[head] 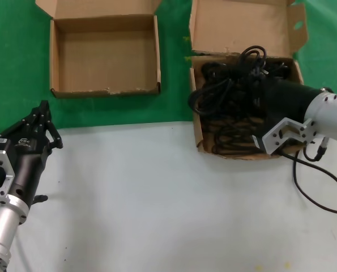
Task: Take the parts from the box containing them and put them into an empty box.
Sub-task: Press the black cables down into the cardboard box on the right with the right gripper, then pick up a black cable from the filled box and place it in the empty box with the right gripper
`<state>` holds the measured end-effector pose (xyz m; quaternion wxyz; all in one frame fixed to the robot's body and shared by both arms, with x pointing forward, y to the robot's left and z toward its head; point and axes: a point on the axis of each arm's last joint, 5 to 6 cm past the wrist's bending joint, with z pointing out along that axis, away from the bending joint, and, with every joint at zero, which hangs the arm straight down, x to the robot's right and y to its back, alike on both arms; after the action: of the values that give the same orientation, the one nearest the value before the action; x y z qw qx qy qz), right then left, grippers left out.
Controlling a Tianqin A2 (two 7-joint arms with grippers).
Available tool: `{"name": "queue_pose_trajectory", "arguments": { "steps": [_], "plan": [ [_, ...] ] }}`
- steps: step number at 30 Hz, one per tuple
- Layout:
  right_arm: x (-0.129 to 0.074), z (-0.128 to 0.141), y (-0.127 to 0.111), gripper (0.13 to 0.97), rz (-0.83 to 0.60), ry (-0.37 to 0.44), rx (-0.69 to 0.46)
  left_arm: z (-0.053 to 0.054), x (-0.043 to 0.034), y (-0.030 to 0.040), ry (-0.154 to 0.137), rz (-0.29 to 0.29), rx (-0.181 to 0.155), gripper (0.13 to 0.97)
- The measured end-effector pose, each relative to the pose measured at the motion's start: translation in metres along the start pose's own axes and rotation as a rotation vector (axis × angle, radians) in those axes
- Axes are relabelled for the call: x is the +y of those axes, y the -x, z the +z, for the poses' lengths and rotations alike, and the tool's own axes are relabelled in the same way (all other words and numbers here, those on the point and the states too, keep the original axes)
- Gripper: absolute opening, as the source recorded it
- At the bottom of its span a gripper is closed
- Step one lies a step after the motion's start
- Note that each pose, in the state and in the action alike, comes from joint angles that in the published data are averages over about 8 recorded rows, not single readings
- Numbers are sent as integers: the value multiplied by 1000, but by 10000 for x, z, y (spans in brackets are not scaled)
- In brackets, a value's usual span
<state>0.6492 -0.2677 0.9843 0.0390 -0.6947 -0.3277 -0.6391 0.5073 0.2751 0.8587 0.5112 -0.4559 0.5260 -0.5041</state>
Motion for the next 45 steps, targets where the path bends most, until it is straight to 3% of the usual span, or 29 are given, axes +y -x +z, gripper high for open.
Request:
{"name": "queue_pose_trajectory", "arguments": {
  "steps": [2, 6, 14, 20, 25, 34, 40, 45],
  "plan": [
    [10, 7, -1, 453, 0, 5, -3, 0, 0, 0, 0, 0, 0, 145],
    [26, 19, 2, 453, -5, 15, -9, 0, 0, 0, 0, 0, 0, 145],
    [23, 41, 10, 287, -8, 20, -18, 0, 0, 0, 0, 0, 0, 145],
    [1, 21, -79, 238, 5, 16, -13, 0, 0, 0, 0, 0, 0, 145],
    [-50, -61, -331, 208, 27, 8, 13, 0, 0, 0, 0, 0, 0, 145],
    [-152, -136, -1041, 206, 30, 3, 114, 0, 0, 0, 0, 0, 0, 145],
    [-306, 39, -1386, 205, 20, -27, 169, 0, 0, 0, 0, 0, 0, 145],
    [-484, 313, -1495, 205, 13, -61, 184, 0, 0, 0, 0, 0, 0, 145]
  ]
}}
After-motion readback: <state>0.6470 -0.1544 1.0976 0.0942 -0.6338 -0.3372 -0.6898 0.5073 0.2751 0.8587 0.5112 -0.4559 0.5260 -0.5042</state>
